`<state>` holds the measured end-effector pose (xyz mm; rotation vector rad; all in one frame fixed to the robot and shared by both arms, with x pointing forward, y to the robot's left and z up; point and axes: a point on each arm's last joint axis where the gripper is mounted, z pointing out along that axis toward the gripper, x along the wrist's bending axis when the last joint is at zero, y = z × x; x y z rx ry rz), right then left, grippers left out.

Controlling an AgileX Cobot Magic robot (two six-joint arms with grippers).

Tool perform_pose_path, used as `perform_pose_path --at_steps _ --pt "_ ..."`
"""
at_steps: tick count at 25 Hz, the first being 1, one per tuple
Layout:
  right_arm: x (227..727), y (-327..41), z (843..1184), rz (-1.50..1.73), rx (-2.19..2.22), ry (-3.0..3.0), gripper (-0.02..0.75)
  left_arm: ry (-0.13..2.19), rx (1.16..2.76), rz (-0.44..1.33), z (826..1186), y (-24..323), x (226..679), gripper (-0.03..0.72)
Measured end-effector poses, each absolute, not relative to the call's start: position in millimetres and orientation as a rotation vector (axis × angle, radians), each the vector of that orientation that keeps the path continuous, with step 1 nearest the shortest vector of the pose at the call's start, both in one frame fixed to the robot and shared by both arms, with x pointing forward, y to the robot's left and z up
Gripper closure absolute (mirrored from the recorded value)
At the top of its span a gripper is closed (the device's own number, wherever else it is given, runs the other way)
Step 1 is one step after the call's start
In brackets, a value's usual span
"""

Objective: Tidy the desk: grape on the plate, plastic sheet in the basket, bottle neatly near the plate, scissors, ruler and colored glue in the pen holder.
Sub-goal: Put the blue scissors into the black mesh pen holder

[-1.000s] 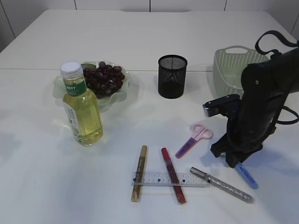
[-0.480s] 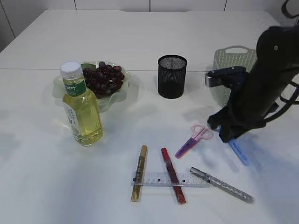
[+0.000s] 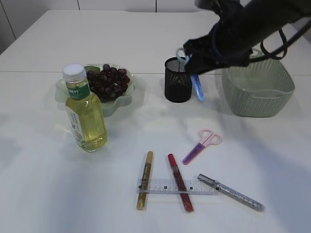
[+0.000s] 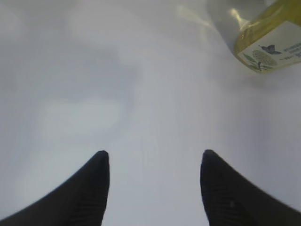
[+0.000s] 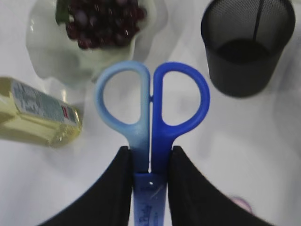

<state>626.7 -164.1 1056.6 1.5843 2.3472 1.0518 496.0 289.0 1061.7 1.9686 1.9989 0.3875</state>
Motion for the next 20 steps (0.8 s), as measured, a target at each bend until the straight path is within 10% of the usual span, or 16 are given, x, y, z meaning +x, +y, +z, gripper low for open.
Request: perform_pose_path --at_steps 20 --pt "718 -153 1028 1.239 1.363 1.951 0.552 2.011 1.96 0.347 1061 287 495 0.246"
